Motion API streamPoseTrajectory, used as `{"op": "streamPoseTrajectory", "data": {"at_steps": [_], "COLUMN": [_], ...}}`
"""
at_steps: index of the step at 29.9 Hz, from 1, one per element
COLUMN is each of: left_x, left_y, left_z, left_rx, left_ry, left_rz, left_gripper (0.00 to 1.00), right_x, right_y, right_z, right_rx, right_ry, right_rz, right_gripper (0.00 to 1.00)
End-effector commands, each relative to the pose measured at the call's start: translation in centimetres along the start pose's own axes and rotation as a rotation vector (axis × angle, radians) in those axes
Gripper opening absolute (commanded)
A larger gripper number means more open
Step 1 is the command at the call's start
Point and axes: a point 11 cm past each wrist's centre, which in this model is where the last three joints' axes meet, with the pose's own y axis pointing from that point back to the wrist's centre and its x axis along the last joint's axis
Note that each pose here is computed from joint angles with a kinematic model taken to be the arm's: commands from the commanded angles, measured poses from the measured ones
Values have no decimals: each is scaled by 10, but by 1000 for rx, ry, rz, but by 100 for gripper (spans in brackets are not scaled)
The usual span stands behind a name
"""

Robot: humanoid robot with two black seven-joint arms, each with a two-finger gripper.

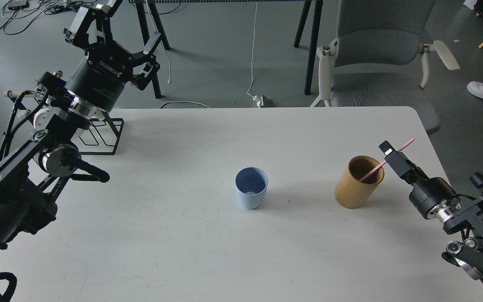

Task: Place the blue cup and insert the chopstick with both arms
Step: 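Grasp the pink stick in the tan cup with the right gripper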

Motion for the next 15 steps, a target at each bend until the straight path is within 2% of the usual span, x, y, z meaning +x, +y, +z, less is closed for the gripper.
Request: {"op": "streamPoseTrajectory", "data": {"at_steps": [1, 3, 5, 10, 15], "left_x": [1, -2, -4, -4, -6], "left_y": [1, -1, -2, -1, -1], "left_z": [-2, -5, -7, -8, -10], "left_rx": [3, -1, -3, 0, 0], "left_ry": [3, 13, 21, 23, 30], "left_rz": [5, 2, 1, 2, 2], "left_gripper": [95, 95, 95, 96, 96], "right_x": [-1, -1, -1, -1, 0], "right_y": [-1, 0, 0, 0, 1], "right_z": [1, 1, 1, 0, 0], "right_rx": [-1, -1, 0, 6, 6], "right_ry": [6, 6, 9, 12, 14], "right_rz": [-4, -5, -4, -7, -9], "right_gripper": [48, 47, 42, 36, 35]}}
